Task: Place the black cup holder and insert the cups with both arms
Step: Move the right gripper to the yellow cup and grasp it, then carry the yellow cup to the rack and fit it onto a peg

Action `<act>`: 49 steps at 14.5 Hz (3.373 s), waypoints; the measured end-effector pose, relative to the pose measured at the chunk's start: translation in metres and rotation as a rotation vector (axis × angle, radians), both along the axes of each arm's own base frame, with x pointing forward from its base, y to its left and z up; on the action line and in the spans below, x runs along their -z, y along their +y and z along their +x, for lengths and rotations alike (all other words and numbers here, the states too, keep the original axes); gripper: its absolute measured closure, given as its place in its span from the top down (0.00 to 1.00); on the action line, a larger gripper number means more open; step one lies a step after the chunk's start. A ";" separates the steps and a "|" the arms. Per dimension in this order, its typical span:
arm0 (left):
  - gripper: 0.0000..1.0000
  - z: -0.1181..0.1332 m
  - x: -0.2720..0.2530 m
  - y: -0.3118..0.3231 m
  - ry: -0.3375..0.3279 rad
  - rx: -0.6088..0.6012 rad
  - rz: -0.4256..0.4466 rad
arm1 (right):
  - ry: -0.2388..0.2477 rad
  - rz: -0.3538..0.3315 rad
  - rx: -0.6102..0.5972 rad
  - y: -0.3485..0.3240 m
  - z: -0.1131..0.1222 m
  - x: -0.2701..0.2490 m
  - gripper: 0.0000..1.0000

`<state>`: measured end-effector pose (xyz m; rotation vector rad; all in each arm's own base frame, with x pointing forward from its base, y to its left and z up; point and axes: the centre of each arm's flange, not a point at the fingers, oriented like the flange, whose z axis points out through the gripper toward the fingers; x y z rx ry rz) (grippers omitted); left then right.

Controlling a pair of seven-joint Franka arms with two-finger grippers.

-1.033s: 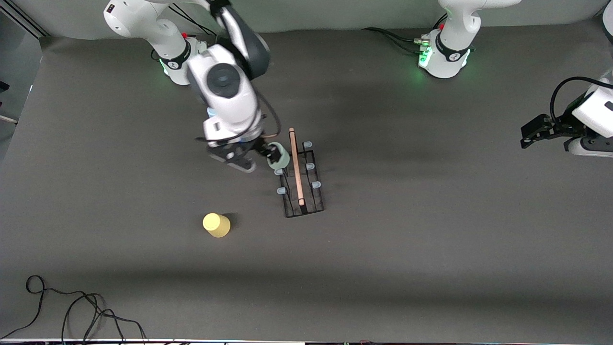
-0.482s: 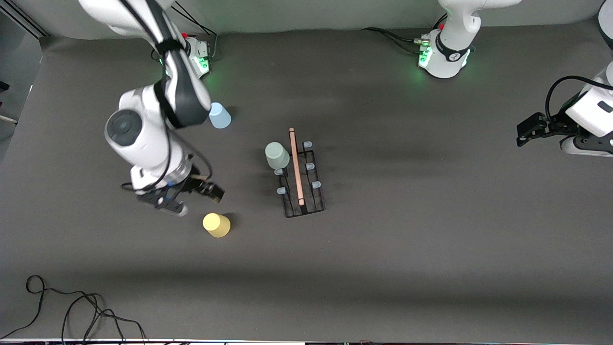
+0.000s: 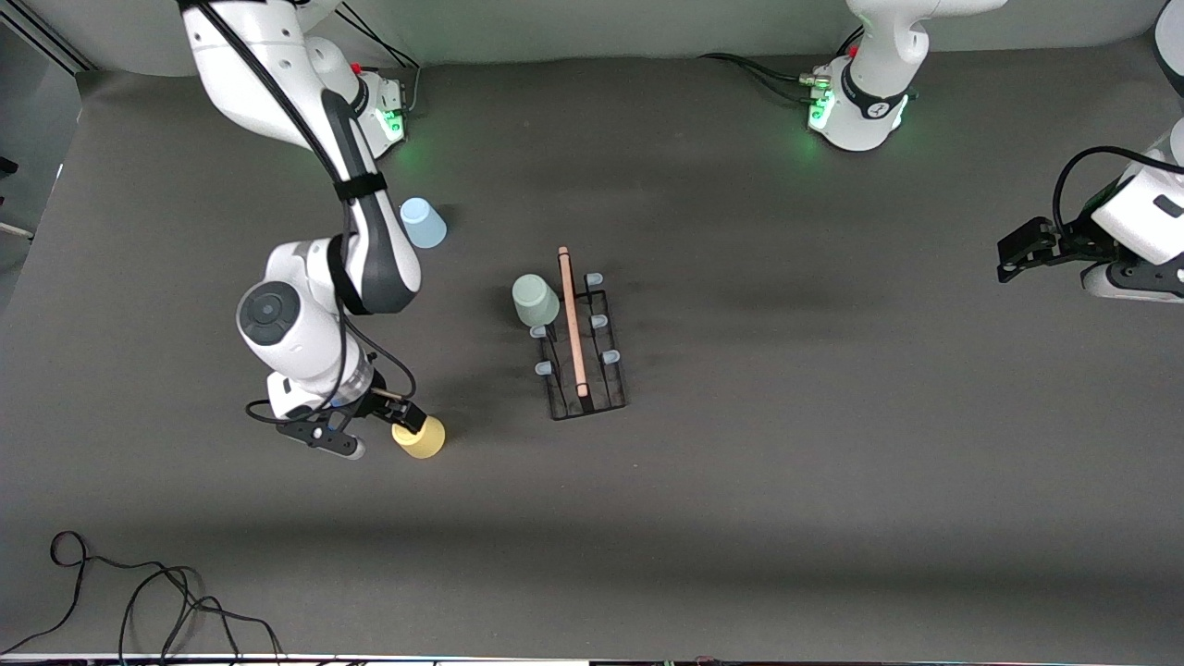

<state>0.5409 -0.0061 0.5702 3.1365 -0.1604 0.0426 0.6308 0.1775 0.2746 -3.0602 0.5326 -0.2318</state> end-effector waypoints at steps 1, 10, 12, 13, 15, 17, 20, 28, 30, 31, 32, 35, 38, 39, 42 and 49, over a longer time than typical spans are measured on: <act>1.00 0.000 0.000 0.000 0.000 0.000 0.000 | -0.002 -0.001 0.005 -0.001 0.001 0.007 1.00; 1.00 -0.002 0.004 0.000 0.024 -0.001 0.000 | -0.008 0.029 0.032 -0.003 0.008 0.040 1.00; 1.00 -0.002 0.004 0.000 0.026 -0.004 0.000 | -0.006 0.027 0.028 0.003 0.010 0.047 1.00; 1.00 -0.002 0.004 0.000 0.030 -0.006 0.000 | -0.004 0.024 0.025 0.005 0.010 0.050 1.00; 1.00 -0.004 0.005 -0.001 0.043 -0.006 0.000 | 0.001 0.017 0.021 0.007 0.010 0.058 1.00; 1.00 -0.004 0.005 -0.002 0.045 -0.006 0.001 | 0.010 0.012 0.016 0.009 0.008 0.066 1.00; 1.00 -0.004 0.005 -0.002 0.045 -0.005 0.001 | 0.015 0.009 0.014 0.010 0.007 0.070 0.86; 1.00 -0.002 -0.006 -0.002 0.017 -0.008 0.000 | 0.041 0.112 0.051 0.022 0.013 -0.009 0.69; 1.00 -0.001 -0.007 -0.002 0.009 -0.009 0.000 | 0.062 0.149 0.093 0.039 0.005 -0.044 0.69; 1.00 0.000 -0.008 -0.002 -0.001 -0.009 0.000 | 0.066 0.155 0.124 0.053 -0.001 -0.058 0.69; 1.00 0.001 -0.009 -0.002 -0.006 -0.010 0.000 | 0.074 0.161 0.161 0.075 -0.009 -0.072 0.69; 1.00 0.001 -0.009 -0.002 -0.006 -0.010 0.000 | 0.093 0.183 0.228 0.141 -0.032 -0.096 0.69; 1.00 0.001 -0.009 -0.002 -0.005 -0.010 0.000 | 0.105 0.191 0.260 0.186 -0.055 -0.098 0.69; 1.00 0.001 -0.008 -0.002 -0.005 -0.010 0.000 | 0.110 0.188 0.269 0.194 -0.060 -0.096 0.69; 1.00 0.001 -0.008 -0.002 -0.004 -0.011 0.000 | 0.123 0.166 0.275 0.208 -0.069 -0.083 0.69; 1.00 0.001 -0.008 -0.002 -0.003 -0.011 0.000 | 0.112 0.136 0.291 0.212 -0.064 -0.068 0.69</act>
